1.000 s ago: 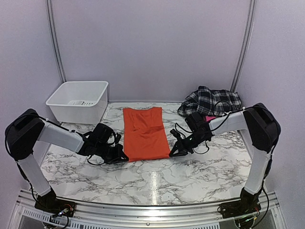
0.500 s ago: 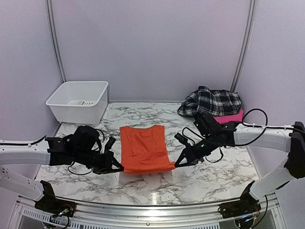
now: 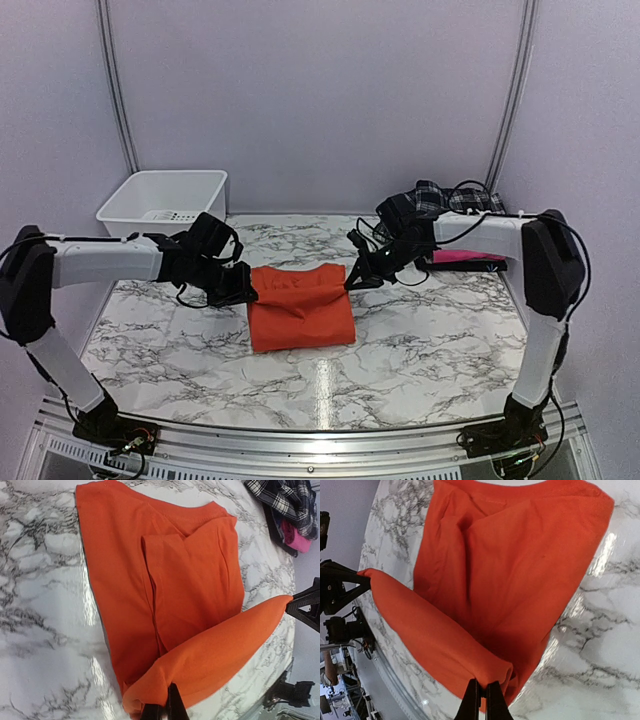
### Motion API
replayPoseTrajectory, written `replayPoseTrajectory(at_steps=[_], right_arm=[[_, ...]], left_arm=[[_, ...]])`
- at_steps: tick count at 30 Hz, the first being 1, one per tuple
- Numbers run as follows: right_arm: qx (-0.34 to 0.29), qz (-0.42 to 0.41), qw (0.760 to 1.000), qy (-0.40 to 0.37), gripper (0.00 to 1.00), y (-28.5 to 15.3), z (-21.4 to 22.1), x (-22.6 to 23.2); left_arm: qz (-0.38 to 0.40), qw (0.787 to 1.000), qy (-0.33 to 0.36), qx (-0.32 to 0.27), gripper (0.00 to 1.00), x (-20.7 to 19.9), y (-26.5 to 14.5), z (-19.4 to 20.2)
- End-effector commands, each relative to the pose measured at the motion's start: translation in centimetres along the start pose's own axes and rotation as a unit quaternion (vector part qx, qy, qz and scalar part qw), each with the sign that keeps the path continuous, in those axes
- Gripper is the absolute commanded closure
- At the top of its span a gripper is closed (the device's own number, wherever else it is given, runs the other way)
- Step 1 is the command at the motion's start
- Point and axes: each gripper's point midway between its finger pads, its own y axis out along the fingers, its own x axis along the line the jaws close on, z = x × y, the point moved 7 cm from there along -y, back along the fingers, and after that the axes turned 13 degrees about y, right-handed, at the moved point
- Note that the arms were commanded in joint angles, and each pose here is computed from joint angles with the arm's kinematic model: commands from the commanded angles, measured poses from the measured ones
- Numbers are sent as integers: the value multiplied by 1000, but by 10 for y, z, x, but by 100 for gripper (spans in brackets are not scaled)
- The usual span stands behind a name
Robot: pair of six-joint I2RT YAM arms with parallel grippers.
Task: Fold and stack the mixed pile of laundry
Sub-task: Fold the 2/3-rectangle-folded T-shirt at the center of the board.
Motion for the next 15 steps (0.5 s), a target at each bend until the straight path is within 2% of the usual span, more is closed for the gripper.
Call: replayPoseTrajectory(at_steps=[1,4,7,11,15], right_arm=[[0,25,999,-23,100,25,-24,-18],[12,24,1000,-16,100,48,-28,-31],[33,30,999,-12,100,62,-17,-43],[63,26,998,-9,100,61,19,-43],[87,11,996,-16,100,46,67,-20]], left_arm=[[-40,998,52,26,100,13,39,-12],[-43,996,52,59,100,24,70,-4],[-44,994,48,84,100,34,82,13],[-21,993,59,100,100,27,71,37],[20,991,83,104,100,3,41,66]])
